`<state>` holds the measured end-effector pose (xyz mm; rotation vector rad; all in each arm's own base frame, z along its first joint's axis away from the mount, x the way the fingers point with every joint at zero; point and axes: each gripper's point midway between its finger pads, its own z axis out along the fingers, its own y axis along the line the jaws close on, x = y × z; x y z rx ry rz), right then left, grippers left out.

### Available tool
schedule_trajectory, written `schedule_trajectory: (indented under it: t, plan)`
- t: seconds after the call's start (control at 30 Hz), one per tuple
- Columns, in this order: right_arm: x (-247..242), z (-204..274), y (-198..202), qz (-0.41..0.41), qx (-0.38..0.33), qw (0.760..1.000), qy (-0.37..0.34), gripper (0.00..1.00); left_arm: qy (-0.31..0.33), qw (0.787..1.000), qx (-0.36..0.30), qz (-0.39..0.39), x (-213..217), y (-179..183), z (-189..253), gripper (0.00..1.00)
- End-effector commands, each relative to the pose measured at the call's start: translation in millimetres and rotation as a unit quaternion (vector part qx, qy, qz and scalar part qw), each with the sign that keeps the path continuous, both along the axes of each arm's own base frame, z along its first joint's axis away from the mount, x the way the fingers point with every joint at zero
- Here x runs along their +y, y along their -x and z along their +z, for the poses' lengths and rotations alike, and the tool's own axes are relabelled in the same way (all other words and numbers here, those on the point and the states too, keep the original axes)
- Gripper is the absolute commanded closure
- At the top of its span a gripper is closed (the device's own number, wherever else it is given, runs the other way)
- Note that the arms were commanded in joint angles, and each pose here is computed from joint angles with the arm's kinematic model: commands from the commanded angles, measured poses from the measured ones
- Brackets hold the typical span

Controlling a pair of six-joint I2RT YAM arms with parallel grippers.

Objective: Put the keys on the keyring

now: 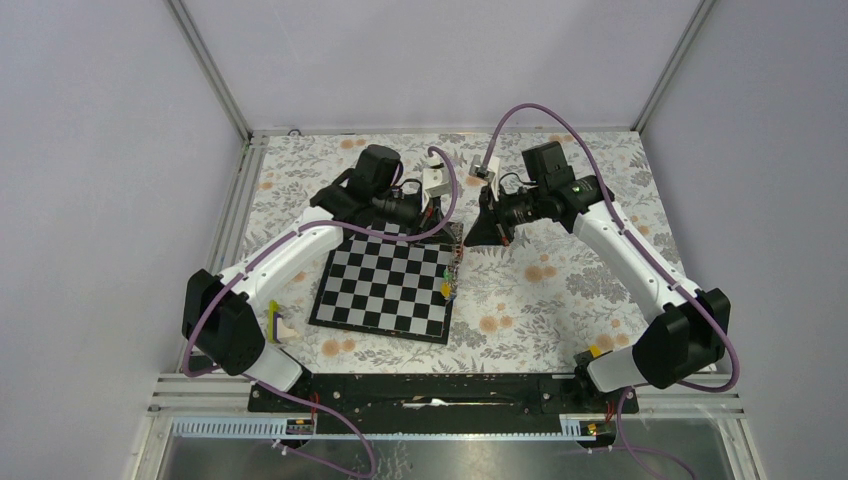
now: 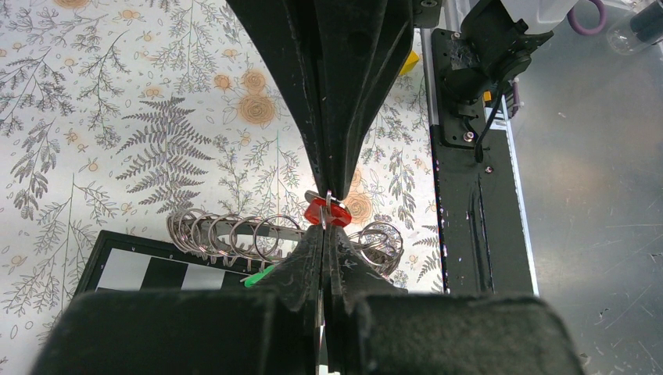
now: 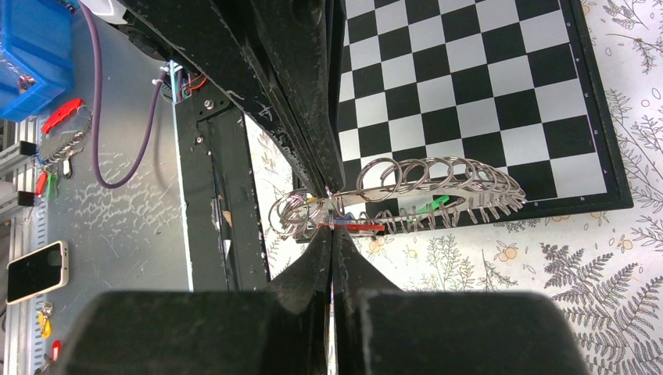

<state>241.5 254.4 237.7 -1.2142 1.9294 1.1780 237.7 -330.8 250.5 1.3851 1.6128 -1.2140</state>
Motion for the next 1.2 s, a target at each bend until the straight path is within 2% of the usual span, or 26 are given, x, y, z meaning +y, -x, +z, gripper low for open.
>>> schedule_trajectory:
  t: [0.0,1.17]
  plan:
    - [3.4,10.8,-3.6,0.004,-0.003,1.000,-0.021,1.00,0.023,0.999,-0.038,-0.009,-5.0,-1.6,21.6,1.00]
    - [2.6,12.3,6.6,0.019,0.005,0.999,-0.037,1.00,0.018,0.999,-0.035,-0.008,-6.6,-1.3,16.7,1.00]
